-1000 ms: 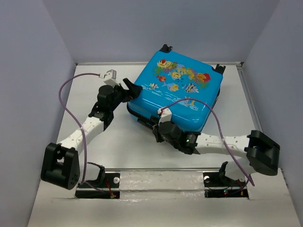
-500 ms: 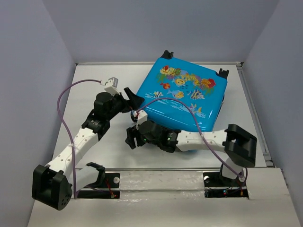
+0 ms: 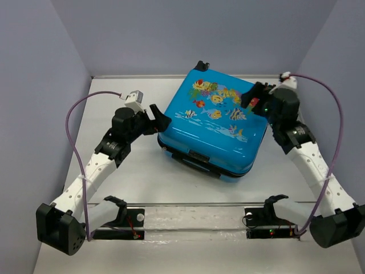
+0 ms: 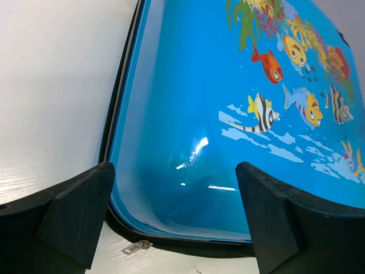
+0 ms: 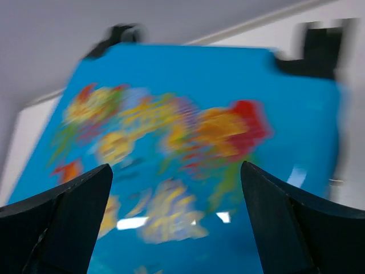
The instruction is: Pack the luggage
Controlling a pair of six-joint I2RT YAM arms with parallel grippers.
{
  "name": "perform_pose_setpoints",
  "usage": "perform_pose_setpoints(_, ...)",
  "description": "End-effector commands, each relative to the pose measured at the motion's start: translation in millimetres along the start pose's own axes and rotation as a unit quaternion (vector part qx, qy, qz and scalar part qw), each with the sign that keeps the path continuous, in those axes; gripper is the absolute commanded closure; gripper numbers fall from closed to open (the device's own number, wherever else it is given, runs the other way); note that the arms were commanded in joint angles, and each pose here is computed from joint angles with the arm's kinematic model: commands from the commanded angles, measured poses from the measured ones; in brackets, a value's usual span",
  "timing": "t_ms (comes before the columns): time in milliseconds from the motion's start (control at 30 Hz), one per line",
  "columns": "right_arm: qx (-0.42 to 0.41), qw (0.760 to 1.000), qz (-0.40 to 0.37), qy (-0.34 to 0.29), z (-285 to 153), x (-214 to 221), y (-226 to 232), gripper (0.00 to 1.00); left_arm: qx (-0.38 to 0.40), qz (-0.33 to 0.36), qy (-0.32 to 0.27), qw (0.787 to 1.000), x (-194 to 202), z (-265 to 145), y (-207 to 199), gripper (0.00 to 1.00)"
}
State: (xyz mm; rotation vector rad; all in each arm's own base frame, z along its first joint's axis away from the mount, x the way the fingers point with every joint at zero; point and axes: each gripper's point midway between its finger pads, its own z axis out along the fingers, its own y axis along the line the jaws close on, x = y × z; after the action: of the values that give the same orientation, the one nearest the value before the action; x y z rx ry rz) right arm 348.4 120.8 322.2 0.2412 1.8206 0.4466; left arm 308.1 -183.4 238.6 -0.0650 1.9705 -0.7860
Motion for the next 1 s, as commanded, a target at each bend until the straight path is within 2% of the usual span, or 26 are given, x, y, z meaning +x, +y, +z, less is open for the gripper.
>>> perform_pose_setpoints(0, 0.184, 0.982, 0.032, 0.003, -2, -6, -130, 0.0, 0.025, 0.021, -0.019, 0.999, -22, 0, -18, 0.01)
perform_pose_setpoints(100, 0.218, 0.975, 0.05, 0.008, -1, -2, -165, 0.0, 0.033, 0.016, -0.018, 0.999, -22, 5, -21, 0.01)
perform_pose_setpoints(167, 0.207, 0.975, 0.067, 0.037, 8, 16, -175, 0.0, 0.034, 0.013, -0.012, 0.999, -16, 11, -20, 0.01)
perform_pose_setpoints(200, 0.191, 0.978, 0.075, 0.047, 13, 20, -175, 0.0, 0.035, 0.012, -0.009, 0.999, -14, 13, -20, 0.01)
perform_pose_setpoints(233, 0.14, 0.983, 0.091, 0.079, 24, 33, -162, 0.0, 0.042, 0.01, -0.001, 0.999, -7, 17, -21, 0.01)
perform_pose_setpoints(300, 0.099, 0.985, 0.1, 0.096, 35, 40, -150, 0.0, 0.05, 0.007, 0.01, 0.999, 3, 21, -23, 0.01)
perform_pose_setpoints(400, -0.026, 0.979, 0.13, 0.155, 51, 61, -113, 0.03, 0.065, 0.006, 0.038, 0.997, 30, 27, -27, 0.01)
perform_pose_setpoints(500, -0.09, 0.966, 0.148, 0.19, 69, 75, -89, 0.08, 0.098, 0.001, 0.049, 0.994, 51, 23, -48, 0.01)
perform_pose_setpoints(667, -0.196, 0.94, 0.115, 0.256, 96, 98, -11, 0.09, 0.138, -0.001, 0.084, 0.987, 99, 8, -80, 0.01)
perform_pose_setpoints(700, -0.234, 0.933, 0.096, 0.254, 101, 89, 23, 0.09, 0.146, -0.009, 0.081, 0.986, 101, 5, -89, 0.01)
perform_pose_setpoints(800, -0.284, 0.908, 0.091, 0.294, 121, 108, 68, 0.1, 0.171, -0.014, 0.087, 0.981, 118, -9, -115, 0.01)
perform_pose_setpoints(833, -0.321, 0.901, 0.082, 0.281, 124, 87, 91, 0.09, 0.192, -0.026, 0.094, 0.977, 123, -19, -132, 0.01)
perform_pose_setpoints(867, -0.322, 0.894, 0.093, 0.298, 138, 99, 95, 0.09, 0.205, -0.031, 0.09, 0.974, 123, -24, -143, 0.01)
perform_pose_setpoints(933, -0.354, 0.884, 0.093, 0.291, 147, 83, 120, 0.08, 0.214, -0.034, 0.071, 0.974, 116, -31, -160, 0.01)
perform_pose_setpoints(967, -0.347, 0.88, 0.11, 0.305, 161, 93, 118, 0.07, 0.232, -0.03, 0.078, 0.969, 120, -39, -173, 0.01)
